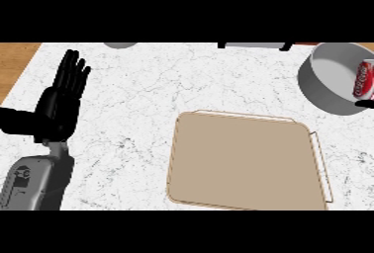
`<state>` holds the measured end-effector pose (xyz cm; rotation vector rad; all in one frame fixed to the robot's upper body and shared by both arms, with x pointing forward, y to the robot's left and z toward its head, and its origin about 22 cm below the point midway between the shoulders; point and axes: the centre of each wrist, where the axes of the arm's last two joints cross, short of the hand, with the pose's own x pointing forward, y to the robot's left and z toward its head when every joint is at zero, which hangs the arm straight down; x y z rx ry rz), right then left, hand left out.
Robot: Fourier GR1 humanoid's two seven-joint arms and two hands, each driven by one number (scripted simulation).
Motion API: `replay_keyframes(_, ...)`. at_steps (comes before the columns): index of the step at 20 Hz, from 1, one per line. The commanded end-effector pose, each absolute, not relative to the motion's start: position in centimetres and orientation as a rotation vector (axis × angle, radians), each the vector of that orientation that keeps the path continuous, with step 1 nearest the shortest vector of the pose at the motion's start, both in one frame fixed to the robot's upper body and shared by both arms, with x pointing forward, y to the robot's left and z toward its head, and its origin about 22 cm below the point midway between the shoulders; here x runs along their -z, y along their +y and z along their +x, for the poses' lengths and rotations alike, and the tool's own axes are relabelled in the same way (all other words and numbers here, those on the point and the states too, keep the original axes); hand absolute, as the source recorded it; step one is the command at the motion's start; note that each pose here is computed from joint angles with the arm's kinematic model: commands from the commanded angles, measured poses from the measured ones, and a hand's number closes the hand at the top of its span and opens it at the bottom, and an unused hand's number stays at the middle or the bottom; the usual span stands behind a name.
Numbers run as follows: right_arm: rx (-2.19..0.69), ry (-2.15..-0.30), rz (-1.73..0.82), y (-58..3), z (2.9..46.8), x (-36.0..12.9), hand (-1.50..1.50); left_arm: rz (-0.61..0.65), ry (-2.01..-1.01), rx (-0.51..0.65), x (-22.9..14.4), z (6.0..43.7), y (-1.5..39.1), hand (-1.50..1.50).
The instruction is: Pick the can from the tray and place it in the pot
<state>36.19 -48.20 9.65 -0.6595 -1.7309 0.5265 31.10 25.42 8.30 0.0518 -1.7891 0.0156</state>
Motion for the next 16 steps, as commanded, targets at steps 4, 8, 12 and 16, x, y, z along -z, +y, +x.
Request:
replay_keyframes(4,-0.217,-1.797,-0.512,-50.1,35.5,-11.9,-1.5,0.042,-1.78,-0.029,-7.5,31.3,25.2,0.0)
replay_keyframes(8,-0.083,-1.837,-0.51,-52.7,33.2,-12.3,-1.5,0.053,-1.781,-0.017,-8.3,31.0,26.1,0.0)
replay_keyframes(12,-0.019,-1.856,-0.502,-54.5,31.2,-12.0,-1.5,0.055,-1.804,-0.011,-8.6,31.1,24.9,0.0)
replay_keyframes(16,0.011,-1.87,-0.475,-56.4,29.1,-12.6,-1.5,0.047,-1.792,-0.028,-9.0,31.3,26.1,0.0)
